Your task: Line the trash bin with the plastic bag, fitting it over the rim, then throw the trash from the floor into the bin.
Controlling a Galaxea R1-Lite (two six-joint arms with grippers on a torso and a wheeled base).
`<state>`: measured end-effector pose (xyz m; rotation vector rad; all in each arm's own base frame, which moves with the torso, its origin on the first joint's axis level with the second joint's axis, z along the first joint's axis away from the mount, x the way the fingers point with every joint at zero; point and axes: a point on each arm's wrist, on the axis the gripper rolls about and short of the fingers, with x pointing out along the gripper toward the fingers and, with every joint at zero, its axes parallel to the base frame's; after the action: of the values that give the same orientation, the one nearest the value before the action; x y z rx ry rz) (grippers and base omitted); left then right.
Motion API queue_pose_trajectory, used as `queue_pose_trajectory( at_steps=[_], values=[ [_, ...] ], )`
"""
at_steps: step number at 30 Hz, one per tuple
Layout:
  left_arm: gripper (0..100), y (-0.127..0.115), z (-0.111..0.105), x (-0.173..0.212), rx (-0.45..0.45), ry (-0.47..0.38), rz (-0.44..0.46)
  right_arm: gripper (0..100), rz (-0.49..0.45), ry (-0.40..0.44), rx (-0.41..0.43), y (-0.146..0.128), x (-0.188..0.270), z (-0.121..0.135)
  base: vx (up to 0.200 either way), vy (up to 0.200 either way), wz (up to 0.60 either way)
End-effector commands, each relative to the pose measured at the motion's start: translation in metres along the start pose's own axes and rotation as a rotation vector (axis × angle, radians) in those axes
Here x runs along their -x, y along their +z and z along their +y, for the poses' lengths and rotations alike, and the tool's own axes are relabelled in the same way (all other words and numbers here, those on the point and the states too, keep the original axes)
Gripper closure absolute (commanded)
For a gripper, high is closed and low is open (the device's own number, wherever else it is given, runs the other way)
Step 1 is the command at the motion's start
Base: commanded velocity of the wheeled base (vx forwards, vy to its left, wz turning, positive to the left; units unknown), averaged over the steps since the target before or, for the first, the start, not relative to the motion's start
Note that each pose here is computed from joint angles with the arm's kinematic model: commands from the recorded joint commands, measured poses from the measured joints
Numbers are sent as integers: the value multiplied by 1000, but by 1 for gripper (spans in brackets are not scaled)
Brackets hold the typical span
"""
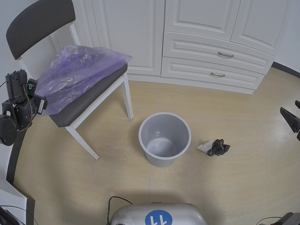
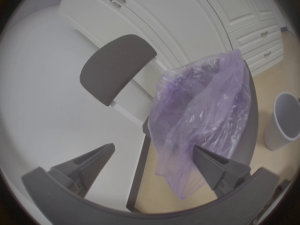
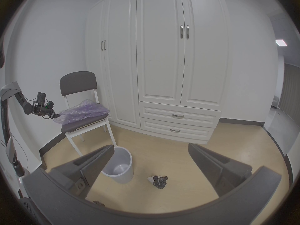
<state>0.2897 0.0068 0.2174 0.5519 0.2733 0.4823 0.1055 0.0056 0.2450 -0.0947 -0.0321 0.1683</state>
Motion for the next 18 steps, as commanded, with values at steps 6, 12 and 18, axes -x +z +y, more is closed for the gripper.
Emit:
queue_pose_trajectory(
  at_steps=[6,12,18],
  values=[
    [0,-25,-18,-3,-54,-50,77,0,-6,0,1,1,1,0,0,0,0],
    [0,-29,-25,-9,-60,-52,80,0,-8,-2,0,1,2,0,0,0,0],
    [0,-28,-31,-16,-63,-43,61,0,-9,-3,0,1,2,0,0,0,0]
  ],
)
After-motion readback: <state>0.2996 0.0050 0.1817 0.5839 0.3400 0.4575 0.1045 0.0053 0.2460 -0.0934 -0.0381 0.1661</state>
